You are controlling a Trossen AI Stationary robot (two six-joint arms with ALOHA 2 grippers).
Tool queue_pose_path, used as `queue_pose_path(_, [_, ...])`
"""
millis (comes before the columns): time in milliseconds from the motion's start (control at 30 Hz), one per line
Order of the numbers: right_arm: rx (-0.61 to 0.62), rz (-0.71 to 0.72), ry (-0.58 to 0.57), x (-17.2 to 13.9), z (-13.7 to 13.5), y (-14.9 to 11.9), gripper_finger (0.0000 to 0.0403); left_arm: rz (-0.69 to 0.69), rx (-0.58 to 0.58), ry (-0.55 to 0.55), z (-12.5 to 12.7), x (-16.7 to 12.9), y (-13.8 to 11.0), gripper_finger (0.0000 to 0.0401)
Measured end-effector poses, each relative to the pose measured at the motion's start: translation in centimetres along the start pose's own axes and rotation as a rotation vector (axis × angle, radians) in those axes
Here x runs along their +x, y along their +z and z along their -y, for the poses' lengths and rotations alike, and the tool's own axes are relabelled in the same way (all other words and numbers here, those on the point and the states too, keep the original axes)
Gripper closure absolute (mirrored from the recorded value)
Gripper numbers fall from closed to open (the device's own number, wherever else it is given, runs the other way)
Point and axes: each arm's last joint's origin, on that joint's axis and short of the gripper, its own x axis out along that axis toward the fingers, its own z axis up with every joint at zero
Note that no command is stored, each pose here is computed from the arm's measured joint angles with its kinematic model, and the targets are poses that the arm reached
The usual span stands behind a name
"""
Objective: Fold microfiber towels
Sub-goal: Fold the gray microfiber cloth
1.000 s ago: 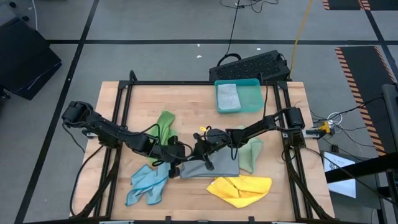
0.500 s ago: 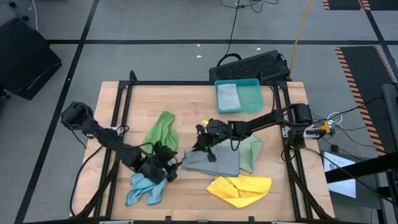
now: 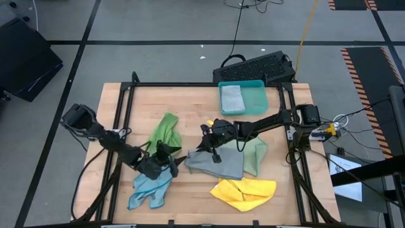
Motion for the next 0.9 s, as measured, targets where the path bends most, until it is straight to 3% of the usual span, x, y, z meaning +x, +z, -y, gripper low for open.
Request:
queue_pose_path(233, [-0.004,0.02,-0.005,0.0,0.1,0.2,0.0402,-0.13,0.044,0.009,-1.1,2.1,-2.3,0.0146])
queue_pose_path(367, [0.0,0.02,-0.009,-0.1,0.2,0.2,0.0401,-0.181,0.043,-0.042,-0.7,2.4,-3.6,0.0146])
queue_pose_path(667, [-0.001,0.031,-0.017,-0.2,0.5,0.2,0.04,-0.163,0.006,-0.091,-0.1,2.5,-4.0,0.0147])
queue_pose_path(767, [0.0,0.034,-0.018,-0.2,0.5,0.3,0.04,-0.169,0.009,-0.079,-0.4,2.9,-4.3,0.0165])
queue_pose_path(900, [0.001,0.034,-0.018,-0.2,0.5,0.3,0.04,-0.199,0.024,-0.083,-0.6,3.2,-4.7,0.0227])
